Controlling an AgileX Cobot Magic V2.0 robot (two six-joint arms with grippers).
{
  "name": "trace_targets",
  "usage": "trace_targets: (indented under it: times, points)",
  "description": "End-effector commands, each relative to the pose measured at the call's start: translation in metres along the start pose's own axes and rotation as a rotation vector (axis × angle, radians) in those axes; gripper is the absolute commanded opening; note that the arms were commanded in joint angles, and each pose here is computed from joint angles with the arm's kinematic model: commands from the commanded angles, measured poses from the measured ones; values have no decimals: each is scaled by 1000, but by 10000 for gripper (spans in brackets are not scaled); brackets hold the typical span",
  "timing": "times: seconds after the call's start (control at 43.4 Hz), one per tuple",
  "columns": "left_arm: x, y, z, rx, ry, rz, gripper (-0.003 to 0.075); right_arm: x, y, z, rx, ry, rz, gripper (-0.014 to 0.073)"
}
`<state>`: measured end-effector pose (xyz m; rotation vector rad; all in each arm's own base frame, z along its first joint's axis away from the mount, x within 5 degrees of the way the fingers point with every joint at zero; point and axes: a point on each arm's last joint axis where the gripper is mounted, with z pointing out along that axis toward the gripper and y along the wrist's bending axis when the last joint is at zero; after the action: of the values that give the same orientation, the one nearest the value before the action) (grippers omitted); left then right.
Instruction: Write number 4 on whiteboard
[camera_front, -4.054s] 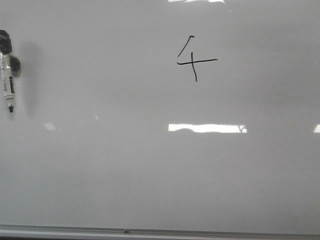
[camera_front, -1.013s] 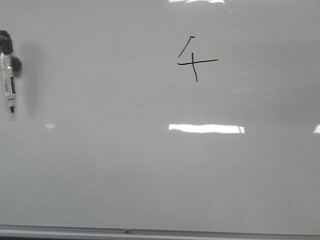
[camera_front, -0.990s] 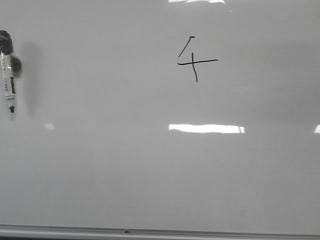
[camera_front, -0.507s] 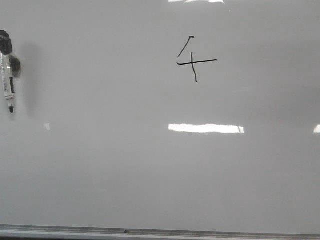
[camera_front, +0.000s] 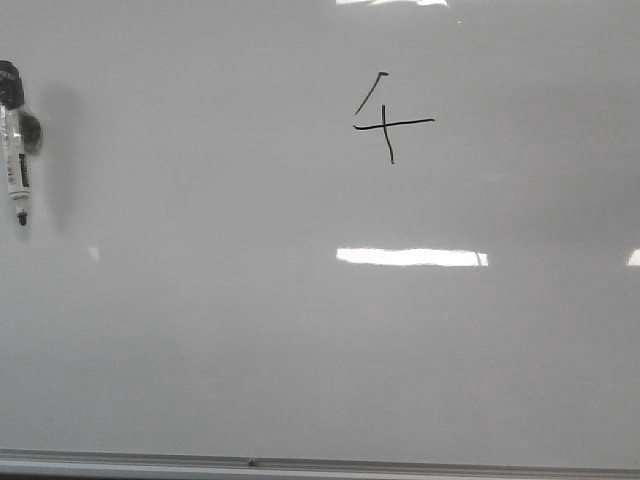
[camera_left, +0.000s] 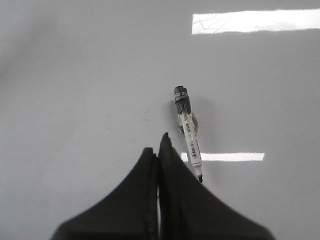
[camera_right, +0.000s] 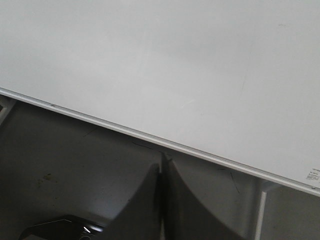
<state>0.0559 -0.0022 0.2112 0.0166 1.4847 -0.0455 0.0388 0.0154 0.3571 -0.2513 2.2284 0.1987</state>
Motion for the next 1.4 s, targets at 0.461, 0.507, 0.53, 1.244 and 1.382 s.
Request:
trace_targets:
  times: [0.461,0.507,0.53,1.244,1.382]
  points:
    - [-7,0,-1,3,-95,-2,-20,-12,0,-7,10,-91,-6,-69]
    - [-7,0,-1,3,-95,-2,-20,-12,0,-7,10,-91,-6,-69]
    - [-7,0,-1,3,-95,-2,-20,-12,0,-7,10,-91,-6,-69]
    - [-7,0,-1,3,-95,-2,-20,26,-15,18,227,-524,14,-69]
    - [-7,0,-1,3,-95,-2,-20,53,-21,46,271,-634,18,-69]
